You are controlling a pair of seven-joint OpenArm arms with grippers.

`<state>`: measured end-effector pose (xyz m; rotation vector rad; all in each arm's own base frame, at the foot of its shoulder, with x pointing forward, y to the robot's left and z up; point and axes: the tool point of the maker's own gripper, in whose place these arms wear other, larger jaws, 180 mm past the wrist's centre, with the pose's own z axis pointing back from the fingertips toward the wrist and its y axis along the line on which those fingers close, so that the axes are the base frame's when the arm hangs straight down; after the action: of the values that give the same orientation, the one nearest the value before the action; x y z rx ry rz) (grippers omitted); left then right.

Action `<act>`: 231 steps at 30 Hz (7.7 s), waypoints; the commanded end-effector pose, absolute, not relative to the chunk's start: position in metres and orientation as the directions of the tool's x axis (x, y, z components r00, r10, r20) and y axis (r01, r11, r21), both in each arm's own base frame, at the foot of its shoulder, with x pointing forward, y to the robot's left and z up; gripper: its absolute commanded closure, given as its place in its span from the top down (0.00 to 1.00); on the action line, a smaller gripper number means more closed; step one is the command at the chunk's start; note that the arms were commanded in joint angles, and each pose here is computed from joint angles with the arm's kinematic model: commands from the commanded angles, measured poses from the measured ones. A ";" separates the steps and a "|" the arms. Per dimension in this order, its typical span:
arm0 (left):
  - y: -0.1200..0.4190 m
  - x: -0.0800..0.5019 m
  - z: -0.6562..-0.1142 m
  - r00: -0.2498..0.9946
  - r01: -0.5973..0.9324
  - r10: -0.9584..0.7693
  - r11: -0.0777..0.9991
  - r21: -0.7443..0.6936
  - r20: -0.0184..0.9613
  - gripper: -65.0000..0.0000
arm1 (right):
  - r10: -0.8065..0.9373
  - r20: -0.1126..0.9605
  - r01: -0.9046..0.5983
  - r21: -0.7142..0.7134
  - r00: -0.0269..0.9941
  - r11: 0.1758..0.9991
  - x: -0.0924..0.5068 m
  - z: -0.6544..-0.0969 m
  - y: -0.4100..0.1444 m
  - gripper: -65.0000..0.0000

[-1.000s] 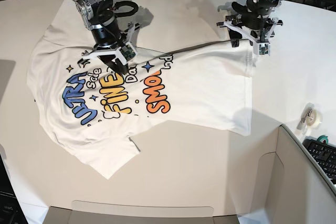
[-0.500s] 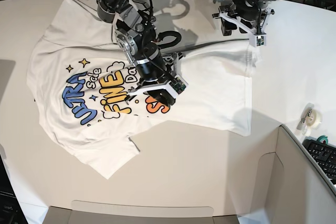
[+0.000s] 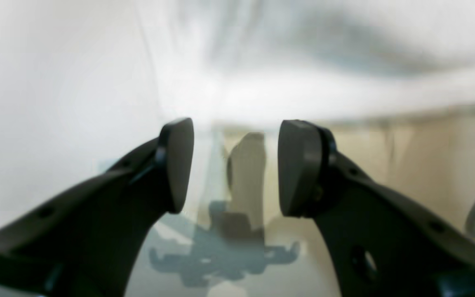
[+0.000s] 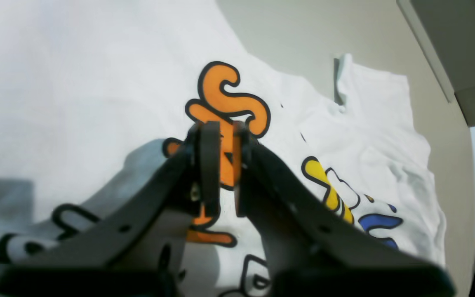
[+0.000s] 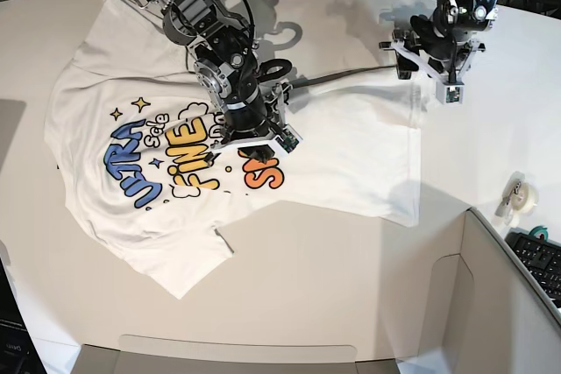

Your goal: Layout the t-shirt on the table in an organized manner, then fold the t-shirt properly

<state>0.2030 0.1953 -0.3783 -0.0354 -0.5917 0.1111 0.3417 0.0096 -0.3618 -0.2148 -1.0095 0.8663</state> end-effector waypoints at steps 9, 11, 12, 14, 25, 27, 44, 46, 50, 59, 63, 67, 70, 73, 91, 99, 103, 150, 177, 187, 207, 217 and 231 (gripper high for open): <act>0.220 0.215 -0.372 0.778 -0.096 0.033 0.993 0.066 0.628 0.51 | 0.708 0.677 -0.500 -0.550 0.202 0.669 0.352 -0.344 0.010 0.08; 0.224 0.215 -0.376 0.774 -0.106 0.037 0.992 0.073 0.632 0.57 | 0.707 0.679 -0.498 -0.551 0.198 0.669 0.353 -0.342 0.010 0.08; 0.224 0.215 -0.379 0.774 -0.115 0.047 0.991 0.067 0.631 0.60 | 0.707 0.679 -0.497 -0.552 0.197 0.669 0.354 -0.342 0.010 0.08; 0.228 0.216 -0.381 0.761 -0.179 0.113 0.983 0.040 0.639 0.65 | 0.707 0.680 -0.495 -0.554 0.194 0.669 0.355 -0.340 0.010 0.08; 0.220 0.214 -0.385 0.719 -0.324 0.343 0.935 -0.145 0.604 0.67 | 0.706 0.681 -0.495 -0.553 0.194 0.670 0.355 -0.340 0.011 0.08; 0.213 0.212 -0.387 0.722 -0.331 0.381 0.923 -0.196 0.577 0.67 | 0.708 0.679 -0.495 -0.554 0.195 0.669 0.355 -0.341 0.010 0.08; 0.207 0.215 -0.388 0.716 -0.337 0.411 0.911 -0.236 0.564 0.37 | 0.708 0.677 -0.500 -0.550 0.202 0.669 0.352 -0.344 0.010 0.08; 0.207 0.224 -0.383 0.703 -0.332 0.411 0.911 -0.244 0.581 0.28 | 0.708 0.677 -0.500 -0.550 0.202 0.669 0.352 -0.344 0.010 0.08; 0.207 0.228 -0.380 0.694 -0.332 0.415 0.910 -0.250 0.588 0.08 | 0.708 0.677 -0.500 -0.550 0.202 0.669 0.352 -0.344 0.010 0.08; 0.208 0.228 -0.380 0.693 -0.333 0.412 0.911 -0.244 0.592 0.00 | 0.708 0.676 -0.501 -0.550 0.203 0.669 0.352 -0.345 0.010 0.08; 0.229 0.230 -0.373 0.660 -0.377 0.436 0.897 -0.233 0.612 0.18 | 0.709 0.676 -0.501 -0.550 0.204 0.668 0.352 -0.345 0.010 0.08; 0.250 0.229 -0.367 0.605 -0.450 0.493 0.859 -0.243 0.625 0.59 | 0.707 0.677 -0.503 -0.547 0.205 0.669 0.352 -0.346 0.010 0.08; 0.256 0.227 -0.367 0.584 -0.478 0.519 0.842 -0.252 0.624 0.75 | 0.707 0.677 -0.503 -0.547 0.205 0.669 0.352 -0.346 0.010 0.08; 0.255 0.223 -0.375 0.599 -0.489 0.529 0.836 -0.249 0.601 0.75 | 0.707 0.677 -0.503 -0.547 0.205 0.669 0.352 -0.346 0.010 0.08; 0.220 0.204 -0.400 0.617 -0.533 0.668 0.744 -0.404 0.416 0.62 | 0.706 0.678 -0.502 -0.547 0.204 0.670 0.352 -0.345 0.011 0.08; 0.226 0.195 -0.418 0.620 -0.571 0.684 0.729 -0.377 0.384 0.40 | 0.706 0.678 -0.503 -0.546 0.204 0.670 0.352 -0.345 0.011 0.08; 0.228 0.193 -0.421 0.621 -0.578 0.687 0.726 -0.372 0.377 0.33 | 0.706 0.678 -0.503 -0.546 0.205 0.670 0.351 -0.346 0.011 0.08; 0.187 0.291 -0.321 0.572 -0.330 0.623 0.770 -0.547 0.533 0.00 | 0.664 0.723 -0.500 -0.510 0.191 0.699 0.354 -0.332 0.034 0.08; 0.149 0.430 -0.334 0.593 -0.359 0.699 0.674 -0.645 0.400 0.00 | 0.623 0.748 -0.440 -0.491 0.230 0.751 0.354 -0.332 0.026 0.08; 0.169 0.444 -0.366 0.536 -0.462 0.750 0.644 -0.609 0.387 0.00 | 0.590 0.764 -0.392 -0.475 0.260 0.788 0.349 -0.334 0.018 0.08; 0.182 0.389 -0.341 0.529 -0.438 0.838 0.405 -0.802 0.134 0.56 | 0.594 0.760 -0.393 -0.477 0.266 0.786 0.347 -0.337 0.015 0.08; 0.183 0.381 -0.355 0.525 -0.468 0.842 0.410 -0.783 0.126 0.56 | 0.579 0.760 -0.383 -0.462 0.294 0.800 0.345 -0.342 0.011 0.08; 0.188 0.416 -0.364 0.600 -0.356 0.740 0.587 -0.727 0.304 0.56 | 0.562 0.774 -0.385 -0.443 0.292 0.810 0.335 -0.338 0.013 0.08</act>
<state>0.4045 0.1859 -0.3813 -0.6456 -0.5953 0.7067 0.3262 0.0097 -0.3552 -0.1828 -1.0441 0.6513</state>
